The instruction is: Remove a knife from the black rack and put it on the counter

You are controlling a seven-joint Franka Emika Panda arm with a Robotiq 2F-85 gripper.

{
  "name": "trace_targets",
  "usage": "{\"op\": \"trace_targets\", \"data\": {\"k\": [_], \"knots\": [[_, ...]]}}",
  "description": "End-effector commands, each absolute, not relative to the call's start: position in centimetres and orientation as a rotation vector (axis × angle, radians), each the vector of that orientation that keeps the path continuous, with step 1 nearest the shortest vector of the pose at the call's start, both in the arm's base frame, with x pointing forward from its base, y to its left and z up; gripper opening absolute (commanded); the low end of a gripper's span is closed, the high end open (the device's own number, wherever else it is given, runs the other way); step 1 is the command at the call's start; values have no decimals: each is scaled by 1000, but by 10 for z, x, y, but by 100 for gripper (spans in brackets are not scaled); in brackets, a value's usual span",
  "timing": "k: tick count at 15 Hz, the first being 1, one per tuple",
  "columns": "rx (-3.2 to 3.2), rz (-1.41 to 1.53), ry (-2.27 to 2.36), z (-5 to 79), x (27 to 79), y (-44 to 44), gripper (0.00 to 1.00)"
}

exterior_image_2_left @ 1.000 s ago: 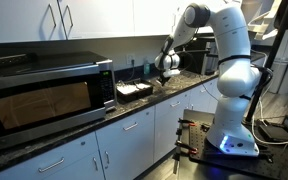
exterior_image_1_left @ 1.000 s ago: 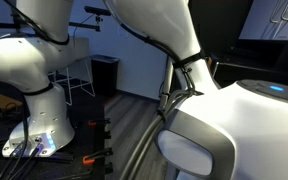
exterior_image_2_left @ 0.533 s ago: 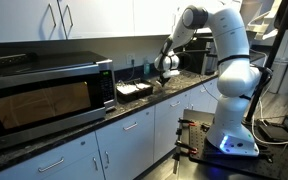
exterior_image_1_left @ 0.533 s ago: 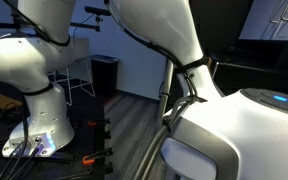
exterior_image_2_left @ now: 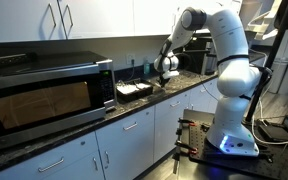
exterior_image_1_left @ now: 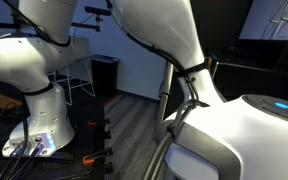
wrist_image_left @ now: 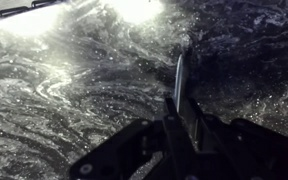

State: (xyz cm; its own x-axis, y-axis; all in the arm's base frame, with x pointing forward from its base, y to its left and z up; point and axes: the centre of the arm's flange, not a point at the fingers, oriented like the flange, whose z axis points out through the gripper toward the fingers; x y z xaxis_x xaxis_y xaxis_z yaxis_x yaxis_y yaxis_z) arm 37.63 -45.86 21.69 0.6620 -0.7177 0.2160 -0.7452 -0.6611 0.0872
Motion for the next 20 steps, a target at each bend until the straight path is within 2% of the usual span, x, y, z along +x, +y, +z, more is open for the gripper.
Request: {"op": "trace_targets", "data": {"k": [1,7,8,20], "knots": [[2713,247,-1177,221,376,-459,50],[2699,264,-1154,242,371,-443,95],[2700,266,-1152,245,371,-440,100],[2757,296,-1104,290,366,-409,100]]}}
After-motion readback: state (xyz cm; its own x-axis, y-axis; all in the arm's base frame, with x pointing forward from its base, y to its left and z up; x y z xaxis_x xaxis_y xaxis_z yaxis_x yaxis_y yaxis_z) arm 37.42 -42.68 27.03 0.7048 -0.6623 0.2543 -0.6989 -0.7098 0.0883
